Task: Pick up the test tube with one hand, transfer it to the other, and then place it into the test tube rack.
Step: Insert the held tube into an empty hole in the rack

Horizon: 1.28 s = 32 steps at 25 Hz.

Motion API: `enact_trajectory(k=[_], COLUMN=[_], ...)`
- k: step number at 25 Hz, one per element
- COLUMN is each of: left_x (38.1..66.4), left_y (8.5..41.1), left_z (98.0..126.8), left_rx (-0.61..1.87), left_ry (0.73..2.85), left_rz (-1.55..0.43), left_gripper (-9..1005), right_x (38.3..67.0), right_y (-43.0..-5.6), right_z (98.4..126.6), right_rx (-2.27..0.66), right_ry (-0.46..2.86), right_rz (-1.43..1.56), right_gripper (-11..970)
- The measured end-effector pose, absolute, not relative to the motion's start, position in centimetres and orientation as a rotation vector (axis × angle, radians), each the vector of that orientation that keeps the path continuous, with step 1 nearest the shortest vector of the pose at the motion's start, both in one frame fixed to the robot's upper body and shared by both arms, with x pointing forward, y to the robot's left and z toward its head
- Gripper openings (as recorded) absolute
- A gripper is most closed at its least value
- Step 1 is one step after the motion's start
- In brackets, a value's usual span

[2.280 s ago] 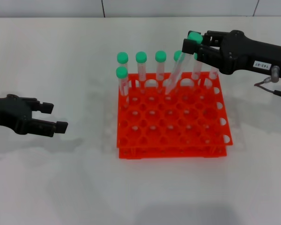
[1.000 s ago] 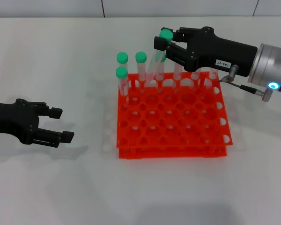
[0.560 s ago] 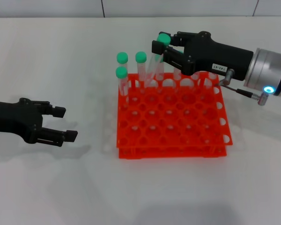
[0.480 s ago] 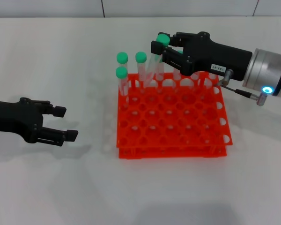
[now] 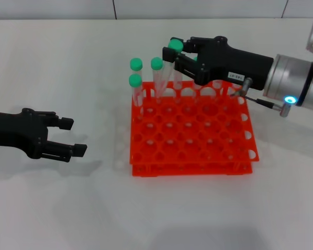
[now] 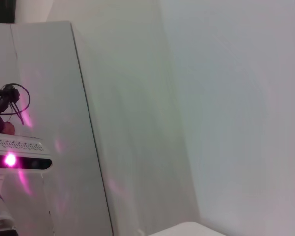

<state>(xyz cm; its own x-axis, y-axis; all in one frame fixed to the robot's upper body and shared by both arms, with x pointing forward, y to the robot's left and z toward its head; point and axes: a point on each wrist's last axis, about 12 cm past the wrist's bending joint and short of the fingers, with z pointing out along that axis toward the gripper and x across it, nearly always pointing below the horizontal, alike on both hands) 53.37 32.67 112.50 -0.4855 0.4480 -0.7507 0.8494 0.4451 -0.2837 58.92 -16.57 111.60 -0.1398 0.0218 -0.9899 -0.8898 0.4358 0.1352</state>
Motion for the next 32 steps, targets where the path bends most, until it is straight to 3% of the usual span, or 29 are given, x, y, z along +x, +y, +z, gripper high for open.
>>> enact_trajectory(k=[32], left_x=[53.1], left_y=[33.0], left_z=[112.2], left_rx=[1.069], left_ry=[2.120], left_rz=[-0.883], left_gripper=[870], right_x=[59.0], right_y=[-16.0], right_z=[110.4], right_rx=[-0.819], right_ry=[1.552], right_rz=[0.916], right_gripper=[266])
